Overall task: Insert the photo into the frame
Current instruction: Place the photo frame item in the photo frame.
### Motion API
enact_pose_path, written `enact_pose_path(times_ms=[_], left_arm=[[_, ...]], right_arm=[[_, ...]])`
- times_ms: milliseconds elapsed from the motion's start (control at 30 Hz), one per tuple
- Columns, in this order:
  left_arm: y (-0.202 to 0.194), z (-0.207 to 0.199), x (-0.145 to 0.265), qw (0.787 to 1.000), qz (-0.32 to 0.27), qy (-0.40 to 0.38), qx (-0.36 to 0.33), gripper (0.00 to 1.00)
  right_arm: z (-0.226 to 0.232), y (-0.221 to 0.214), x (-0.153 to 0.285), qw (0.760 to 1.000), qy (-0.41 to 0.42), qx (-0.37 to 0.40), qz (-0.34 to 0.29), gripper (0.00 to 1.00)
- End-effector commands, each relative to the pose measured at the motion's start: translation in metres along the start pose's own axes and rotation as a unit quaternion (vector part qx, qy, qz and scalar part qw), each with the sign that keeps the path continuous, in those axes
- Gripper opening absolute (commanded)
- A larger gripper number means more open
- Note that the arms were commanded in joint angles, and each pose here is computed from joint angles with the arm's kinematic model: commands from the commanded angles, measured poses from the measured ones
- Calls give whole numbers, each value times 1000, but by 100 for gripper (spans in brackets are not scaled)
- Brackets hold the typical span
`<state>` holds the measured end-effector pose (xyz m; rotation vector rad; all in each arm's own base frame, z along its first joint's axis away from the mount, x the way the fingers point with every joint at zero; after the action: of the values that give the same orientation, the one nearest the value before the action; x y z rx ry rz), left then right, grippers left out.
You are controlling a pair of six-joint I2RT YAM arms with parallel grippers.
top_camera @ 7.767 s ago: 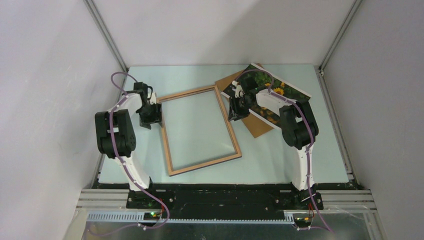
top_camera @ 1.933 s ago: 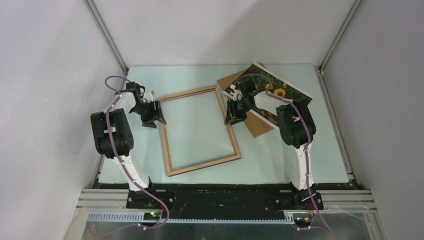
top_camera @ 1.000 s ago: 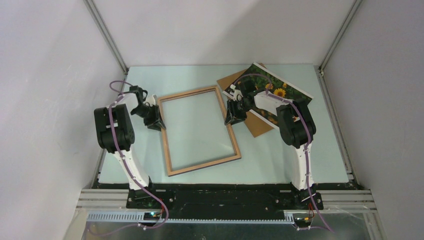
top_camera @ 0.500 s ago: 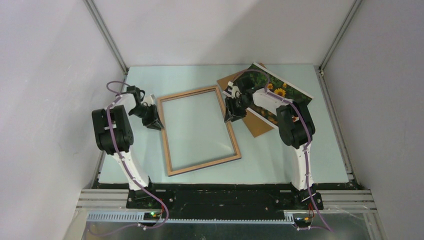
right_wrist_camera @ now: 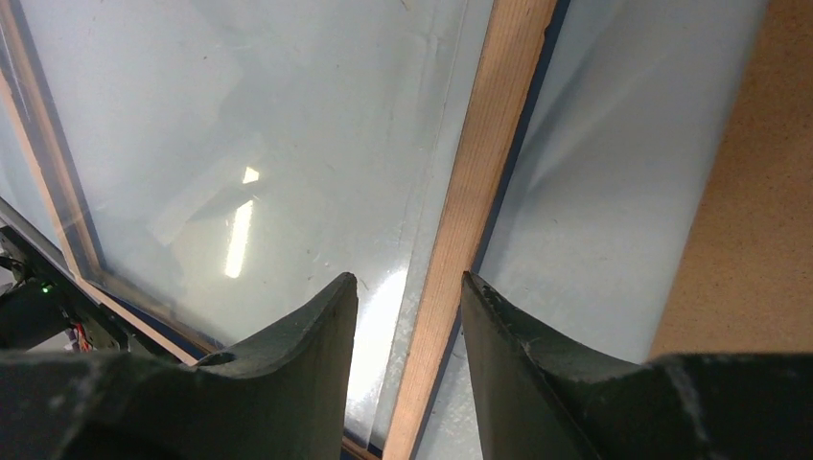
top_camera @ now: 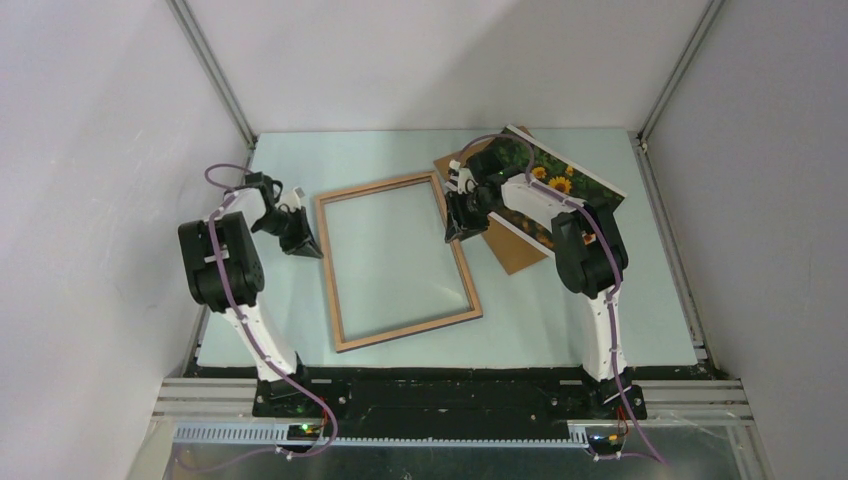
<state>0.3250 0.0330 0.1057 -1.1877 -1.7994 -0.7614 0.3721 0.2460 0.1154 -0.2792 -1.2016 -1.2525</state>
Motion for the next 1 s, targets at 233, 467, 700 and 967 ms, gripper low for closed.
enact_pose_path(times_ms=[233,467,700,967], left_arm=[[3,-10,27,998,-42,-29,-28,28],[8,-9,21,999,-33,-33,-9,65],[9,-9,3,999,-6,-41,6,68],[8,-12,-12,999,14,-42,2,60]], right_arm=[[12,10,16,1000,6,19,-23,48],[11,5,14,1000,10,15,-19,48],[10,3,14,1000,8,13,-18,48],[9,1,12,1000,8,11,-17,48]])
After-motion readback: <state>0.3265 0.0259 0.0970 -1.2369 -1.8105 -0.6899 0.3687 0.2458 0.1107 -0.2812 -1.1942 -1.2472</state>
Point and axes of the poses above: each gripper's point midway between its finger pads, its own x axis back along the fingers, its own z axis along the line the jaws close on, y = z × x, the point moved 8 cm from there along x, back along the fingers, and after that the axes turned 8 degrees about x, right-handed, at the moved point
